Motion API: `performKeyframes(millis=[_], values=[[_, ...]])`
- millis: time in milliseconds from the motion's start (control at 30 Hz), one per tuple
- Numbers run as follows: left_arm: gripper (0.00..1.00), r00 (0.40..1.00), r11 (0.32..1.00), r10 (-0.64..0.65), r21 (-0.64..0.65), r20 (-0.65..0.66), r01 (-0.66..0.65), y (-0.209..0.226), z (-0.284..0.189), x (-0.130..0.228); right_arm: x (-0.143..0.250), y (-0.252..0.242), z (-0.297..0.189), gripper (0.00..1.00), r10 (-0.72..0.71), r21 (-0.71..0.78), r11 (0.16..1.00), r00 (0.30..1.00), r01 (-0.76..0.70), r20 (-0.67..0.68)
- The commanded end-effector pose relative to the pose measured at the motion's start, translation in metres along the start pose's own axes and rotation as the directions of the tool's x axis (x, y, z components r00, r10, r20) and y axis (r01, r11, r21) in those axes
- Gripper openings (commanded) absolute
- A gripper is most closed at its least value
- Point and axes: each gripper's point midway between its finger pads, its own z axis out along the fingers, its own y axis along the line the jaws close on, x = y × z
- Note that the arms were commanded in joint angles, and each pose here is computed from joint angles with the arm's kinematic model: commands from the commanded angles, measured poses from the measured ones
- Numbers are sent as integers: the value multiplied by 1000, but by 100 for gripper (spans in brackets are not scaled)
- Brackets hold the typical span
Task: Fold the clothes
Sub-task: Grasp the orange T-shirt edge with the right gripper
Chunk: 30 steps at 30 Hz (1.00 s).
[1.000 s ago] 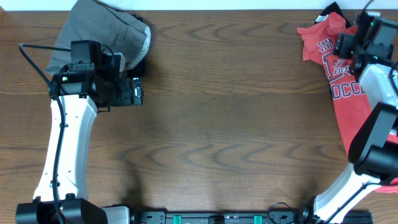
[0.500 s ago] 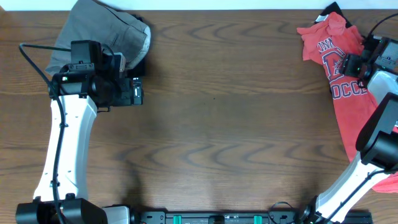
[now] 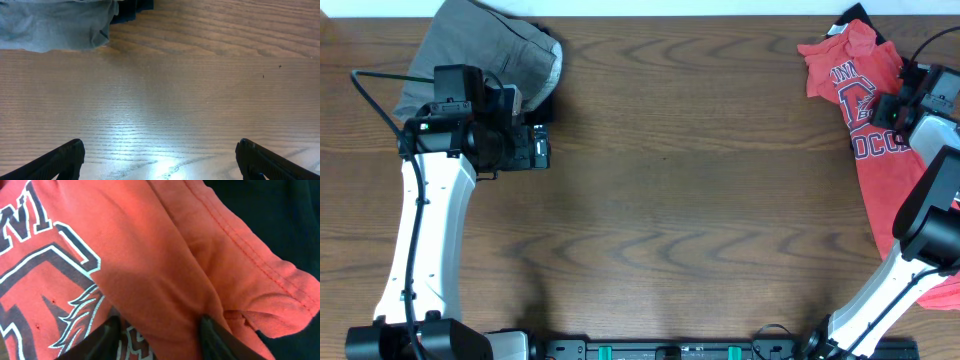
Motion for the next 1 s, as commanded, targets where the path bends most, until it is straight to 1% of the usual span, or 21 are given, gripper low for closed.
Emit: performKeyframes(millis=[0,333,433,533,767,967], values=[[98,1000,1000,14,14,14,-14,-4,-3,-6,4,-14,4,46,12,33,999,1000,-12,-11],[98,1000,1000,14,14,14,-14,-4,-3,-6,5,-23,4,25,24,43,999,1000,-24,-10],[98,1000,1000,14,14,14,-14,-4,-3,-6,5,-23,3,16,24,43,999,1000,-24,-10],[98,1000,1000,14,14,14,-14,-4,-3,-6,5,-22,3,1,24,42,999,1000,-23,-12],[98,1000,1000,16,14,26,-17,-4,-3,-9,-2,-13,-11,1,25,15,1000,1000,-25,-13],[98,999,1000,21,13,48,-21,-4,-3,-14,-28,4,-51,1,1,-12,1000,1000,0,24]])
